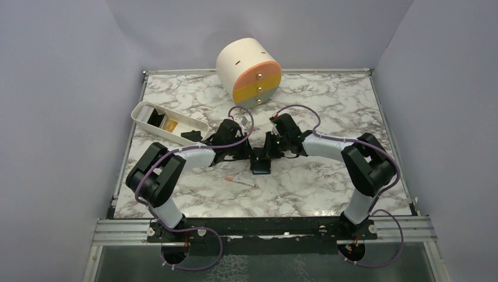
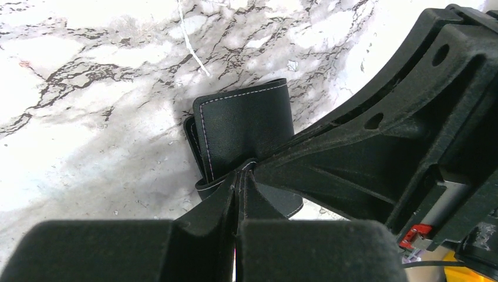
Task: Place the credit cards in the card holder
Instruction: Close the card holder at the center of the board.
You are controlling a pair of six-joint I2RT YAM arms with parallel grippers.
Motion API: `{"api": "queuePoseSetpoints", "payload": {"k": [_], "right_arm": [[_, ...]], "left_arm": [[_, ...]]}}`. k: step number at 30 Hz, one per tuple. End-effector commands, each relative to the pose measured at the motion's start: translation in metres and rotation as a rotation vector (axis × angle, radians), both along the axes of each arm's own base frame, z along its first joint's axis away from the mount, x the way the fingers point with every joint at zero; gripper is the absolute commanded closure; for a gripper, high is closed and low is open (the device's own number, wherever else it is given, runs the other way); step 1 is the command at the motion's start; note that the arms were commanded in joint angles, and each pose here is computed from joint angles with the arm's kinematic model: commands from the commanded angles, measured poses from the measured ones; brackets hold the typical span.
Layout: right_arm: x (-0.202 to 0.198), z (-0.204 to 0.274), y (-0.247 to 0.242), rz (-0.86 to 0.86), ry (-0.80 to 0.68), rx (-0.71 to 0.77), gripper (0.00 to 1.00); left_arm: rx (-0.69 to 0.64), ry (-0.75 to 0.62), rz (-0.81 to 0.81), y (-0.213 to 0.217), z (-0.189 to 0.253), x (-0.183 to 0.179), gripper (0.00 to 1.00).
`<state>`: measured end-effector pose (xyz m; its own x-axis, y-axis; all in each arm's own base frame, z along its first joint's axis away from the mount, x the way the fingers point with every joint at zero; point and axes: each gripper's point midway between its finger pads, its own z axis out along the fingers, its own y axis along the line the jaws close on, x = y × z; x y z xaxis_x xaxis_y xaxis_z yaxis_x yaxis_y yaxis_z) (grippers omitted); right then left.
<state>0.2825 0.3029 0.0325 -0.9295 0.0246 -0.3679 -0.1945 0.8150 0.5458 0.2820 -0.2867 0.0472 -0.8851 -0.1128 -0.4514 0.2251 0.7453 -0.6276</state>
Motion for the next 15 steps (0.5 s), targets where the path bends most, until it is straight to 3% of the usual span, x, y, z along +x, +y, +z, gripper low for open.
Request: {"api": "queuePoseSetpoints", "payload": {"k": [1,15], "right_arm": [[-0.014,-0.04,-0.019,-0.015,0.082,-0.111,0.99],[-0.02,-0.056,-0.023,-0.017,0.131,-0.143,0.99]], "left_arm": [[0.003,-0.03,-0.007,-0.005,0.0,0.009,0.99],[0.227,0.032,-0.027,0.013,-0.044,-0.002,0.99]]}}
